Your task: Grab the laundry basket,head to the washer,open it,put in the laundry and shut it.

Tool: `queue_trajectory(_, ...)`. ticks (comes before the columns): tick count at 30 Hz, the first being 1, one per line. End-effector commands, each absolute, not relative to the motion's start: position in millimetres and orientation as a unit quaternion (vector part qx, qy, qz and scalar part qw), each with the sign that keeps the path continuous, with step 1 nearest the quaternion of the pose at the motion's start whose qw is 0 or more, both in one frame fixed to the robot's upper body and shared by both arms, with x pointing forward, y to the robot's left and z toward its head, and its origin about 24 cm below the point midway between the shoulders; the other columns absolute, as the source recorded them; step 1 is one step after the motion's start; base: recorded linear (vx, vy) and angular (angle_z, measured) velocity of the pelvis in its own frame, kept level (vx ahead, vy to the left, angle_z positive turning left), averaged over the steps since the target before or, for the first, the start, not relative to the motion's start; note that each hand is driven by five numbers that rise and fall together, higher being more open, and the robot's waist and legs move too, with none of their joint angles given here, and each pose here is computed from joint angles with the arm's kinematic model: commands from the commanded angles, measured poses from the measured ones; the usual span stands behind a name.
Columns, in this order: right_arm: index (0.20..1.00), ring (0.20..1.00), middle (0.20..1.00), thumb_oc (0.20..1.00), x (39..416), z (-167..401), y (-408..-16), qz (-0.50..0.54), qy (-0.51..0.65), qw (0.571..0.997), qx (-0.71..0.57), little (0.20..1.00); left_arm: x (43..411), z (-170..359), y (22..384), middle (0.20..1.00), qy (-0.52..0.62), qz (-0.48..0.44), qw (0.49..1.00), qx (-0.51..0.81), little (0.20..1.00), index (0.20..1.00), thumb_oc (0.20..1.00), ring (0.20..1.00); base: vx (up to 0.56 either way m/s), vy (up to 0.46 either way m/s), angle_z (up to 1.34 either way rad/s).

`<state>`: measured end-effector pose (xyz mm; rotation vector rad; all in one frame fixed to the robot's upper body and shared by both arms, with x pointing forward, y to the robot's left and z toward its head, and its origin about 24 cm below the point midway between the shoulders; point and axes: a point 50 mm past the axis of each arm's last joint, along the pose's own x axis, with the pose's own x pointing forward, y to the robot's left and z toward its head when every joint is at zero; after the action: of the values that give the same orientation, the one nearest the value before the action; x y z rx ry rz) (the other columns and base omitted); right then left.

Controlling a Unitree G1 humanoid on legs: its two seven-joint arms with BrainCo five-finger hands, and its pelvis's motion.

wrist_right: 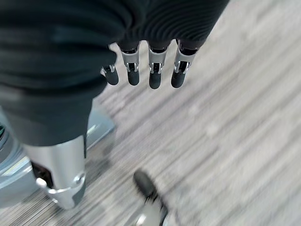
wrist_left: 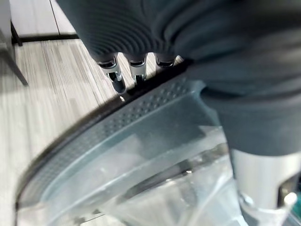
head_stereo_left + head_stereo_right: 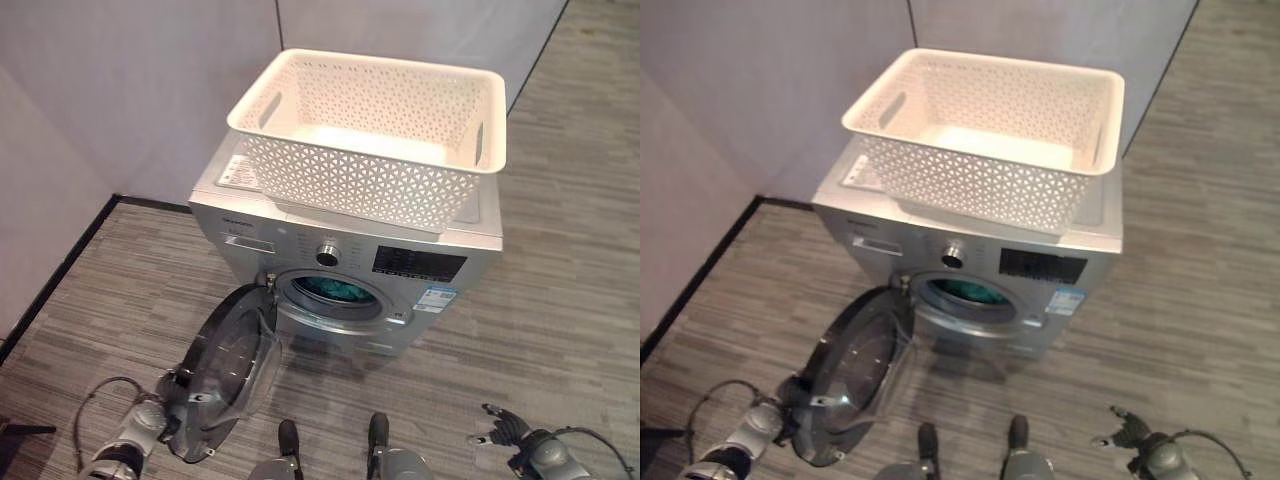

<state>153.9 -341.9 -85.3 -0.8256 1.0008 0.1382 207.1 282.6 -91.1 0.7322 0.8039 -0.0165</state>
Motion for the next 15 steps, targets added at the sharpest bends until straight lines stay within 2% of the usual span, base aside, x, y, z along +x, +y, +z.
queue_trajectory(1,1.0,1.0,1.0,1.0,176,-64,-361,0.026,0.444,0.796,-0.412,1.0,242,-77,261,1.0,0.336,-0.018,0.876,0.344,1.0,1.0,1.0,1.0,-0.24,-0.13,0.34)
queue_trajectory(5,1.0,1.0,1.0,1.0,185,-50,-373,-0.051,0.415,0.821,-0.389,1.0,245,-88,220,1.0,0.326,-0.074,0.878,0.343,1.0,1.0,1.0,1.0,-0.11,-0.104,0.9)
queue_trajectory(8,1.0,1.0,1.0,1.0,173,-61,-365,-0.05,0.425,0.83,-0.357,1.0,250,-89,184,1.0,0.3,-0.119,0.885,0.334,1.0,1.0,1.0,1.0,0.04,-0.025,0.03)
queue_trajectory(11,1.0,1.0,1.0,1.0,145,-85,-352,-0.019,0.465,0.816,-0.344,1.0,245,-96,159,1.0,0.305,-0.148,0.888,0.312,1.0,1.0,1.0,1.0,0.07,-0.004,0.05)
queue_trajectory(12,1.0,1.0,1.0,1.0,123,-104,-342,-0.003,0.507,0.794,-0.334,1.0,243,-100,141,1.0,0.307,-0.175,0.883,0.309,1.0,1.0,1.0,1.0,0.05,0.011,-0.34)
queue_trajectory(13,1.0,1.0,1.0,1.0,124,-104,-342,-0.003,0.507,0.794,-0.334,1.0,243,-100,141,1.0,0.307,-0.175,0.883,0.309,1.0,1.0,1.0,1.0,0.06,0.013,-0.32)
queue_trajectory(15,1.0,1.0,1.0,1.0,90,-133,-306,0.062,0.555,0.768,-0.315,1.0,248,-97,111,1.0,0.297,-0.202,0.884,0.298,1.0,1.0,1.0,1.0,0.02,0.03,-0.69)
